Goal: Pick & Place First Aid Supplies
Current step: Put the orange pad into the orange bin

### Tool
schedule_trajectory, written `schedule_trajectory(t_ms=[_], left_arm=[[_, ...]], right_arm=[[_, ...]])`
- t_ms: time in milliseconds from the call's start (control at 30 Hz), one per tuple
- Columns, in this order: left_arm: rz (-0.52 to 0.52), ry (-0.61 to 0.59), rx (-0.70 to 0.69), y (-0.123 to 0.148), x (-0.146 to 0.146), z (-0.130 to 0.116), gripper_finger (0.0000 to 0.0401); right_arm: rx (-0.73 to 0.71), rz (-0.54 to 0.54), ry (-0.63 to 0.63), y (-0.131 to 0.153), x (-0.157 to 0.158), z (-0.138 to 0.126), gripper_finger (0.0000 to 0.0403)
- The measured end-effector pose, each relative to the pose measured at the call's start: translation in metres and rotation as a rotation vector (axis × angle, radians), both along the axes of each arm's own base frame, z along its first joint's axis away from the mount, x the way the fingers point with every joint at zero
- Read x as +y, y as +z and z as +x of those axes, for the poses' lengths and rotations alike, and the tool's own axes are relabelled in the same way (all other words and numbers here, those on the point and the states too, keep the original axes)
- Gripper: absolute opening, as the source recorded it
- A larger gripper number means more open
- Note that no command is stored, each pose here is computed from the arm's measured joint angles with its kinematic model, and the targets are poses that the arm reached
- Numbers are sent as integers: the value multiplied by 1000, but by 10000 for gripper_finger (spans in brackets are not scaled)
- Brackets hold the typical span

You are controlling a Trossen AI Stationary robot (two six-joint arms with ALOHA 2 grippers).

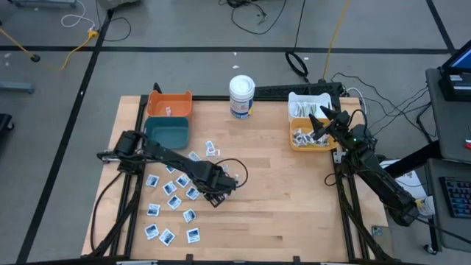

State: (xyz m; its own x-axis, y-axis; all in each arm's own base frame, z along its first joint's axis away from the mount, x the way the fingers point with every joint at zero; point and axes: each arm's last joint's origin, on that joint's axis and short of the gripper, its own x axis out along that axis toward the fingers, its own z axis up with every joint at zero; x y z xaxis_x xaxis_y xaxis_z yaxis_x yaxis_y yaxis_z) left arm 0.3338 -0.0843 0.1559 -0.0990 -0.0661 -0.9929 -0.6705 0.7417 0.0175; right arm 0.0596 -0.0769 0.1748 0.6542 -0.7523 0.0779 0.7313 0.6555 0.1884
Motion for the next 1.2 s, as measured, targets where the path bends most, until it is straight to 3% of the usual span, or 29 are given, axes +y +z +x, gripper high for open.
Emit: schedule_trajectory(t_ms=[333,733,933,1200], left_arm=[[35,-4,-16,-8,-1,4,165],[35,-18,-7,-10,0,2,9],[-1,-61,-19,-5,2,2,4],[-19,-92,-152,39,23,-5,3]], right_arm=[[0,0,0,0,0,0,337],[0,0,0,0,0,0,337],[0,0,0,0,0,0,337],[0,0,0,0,0,0,337]])
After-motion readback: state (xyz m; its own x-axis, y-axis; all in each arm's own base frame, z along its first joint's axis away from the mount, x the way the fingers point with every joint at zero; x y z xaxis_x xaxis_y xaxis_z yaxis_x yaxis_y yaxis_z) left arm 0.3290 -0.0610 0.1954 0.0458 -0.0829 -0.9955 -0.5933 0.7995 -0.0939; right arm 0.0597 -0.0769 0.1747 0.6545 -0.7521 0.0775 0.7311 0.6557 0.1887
